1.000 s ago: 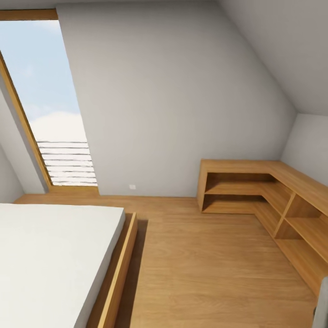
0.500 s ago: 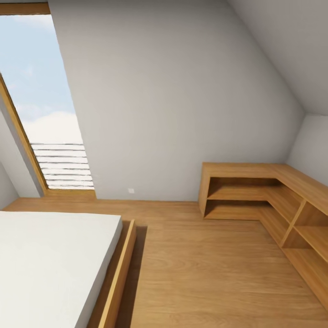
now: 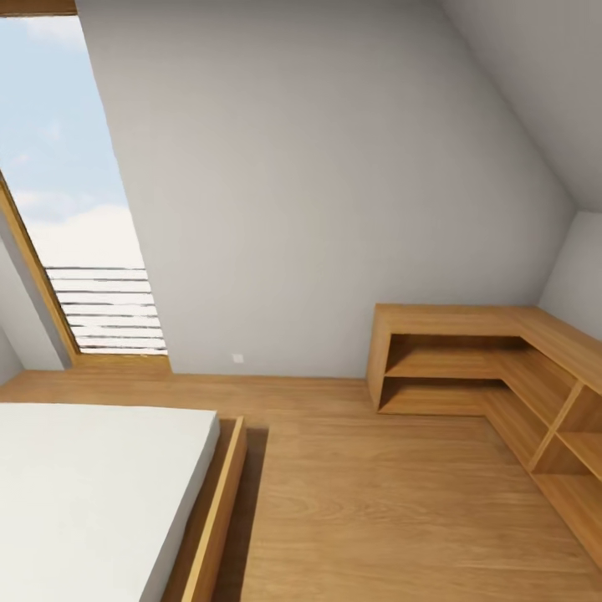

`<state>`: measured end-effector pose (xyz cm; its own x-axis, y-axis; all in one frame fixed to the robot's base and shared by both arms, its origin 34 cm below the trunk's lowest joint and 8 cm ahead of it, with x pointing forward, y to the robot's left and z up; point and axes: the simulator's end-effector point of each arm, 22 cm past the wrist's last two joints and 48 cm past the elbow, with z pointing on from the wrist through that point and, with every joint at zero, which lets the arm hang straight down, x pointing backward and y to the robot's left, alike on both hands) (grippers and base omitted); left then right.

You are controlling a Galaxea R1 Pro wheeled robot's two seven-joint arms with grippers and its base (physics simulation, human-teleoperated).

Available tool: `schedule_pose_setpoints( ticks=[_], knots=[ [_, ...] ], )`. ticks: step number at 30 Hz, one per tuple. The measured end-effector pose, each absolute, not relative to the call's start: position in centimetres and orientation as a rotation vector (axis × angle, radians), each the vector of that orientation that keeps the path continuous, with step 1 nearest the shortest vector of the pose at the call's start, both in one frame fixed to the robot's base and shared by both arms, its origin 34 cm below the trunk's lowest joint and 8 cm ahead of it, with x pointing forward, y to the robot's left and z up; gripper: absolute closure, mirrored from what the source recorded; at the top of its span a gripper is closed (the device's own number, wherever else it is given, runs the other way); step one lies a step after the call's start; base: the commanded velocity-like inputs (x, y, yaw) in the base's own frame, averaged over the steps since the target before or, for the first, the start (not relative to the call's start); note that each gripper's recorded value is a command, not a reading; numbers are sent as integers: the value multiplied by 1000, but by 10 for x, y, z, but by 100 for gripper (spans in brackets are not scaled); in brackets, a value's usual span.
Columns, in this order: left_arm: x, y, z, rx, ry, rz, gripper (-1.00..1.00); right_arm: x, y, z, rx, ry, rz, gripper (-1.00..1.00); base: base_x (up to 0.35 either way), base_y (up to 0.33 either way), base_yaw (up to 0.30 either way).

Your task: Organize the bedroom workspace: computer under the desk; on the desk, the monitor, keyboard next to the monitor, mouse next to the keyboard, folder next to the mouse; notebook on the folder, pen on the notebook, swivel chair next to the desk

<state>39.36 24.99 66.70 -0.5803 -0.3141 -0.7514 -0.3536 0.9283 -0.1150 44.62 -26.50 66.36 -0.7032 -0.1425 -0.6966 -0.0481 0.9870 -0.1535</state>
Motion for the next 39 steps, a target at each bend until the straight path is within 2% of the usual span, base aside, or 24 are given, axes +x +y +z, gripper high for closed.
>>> schedule_pose_setpoints(
  ticks=[39],
  knots=[
    [393,251,667,-471,2231,61,-100,447,-265,664,-132,2348,-158,-100,290,-1,-4]
  ],
)
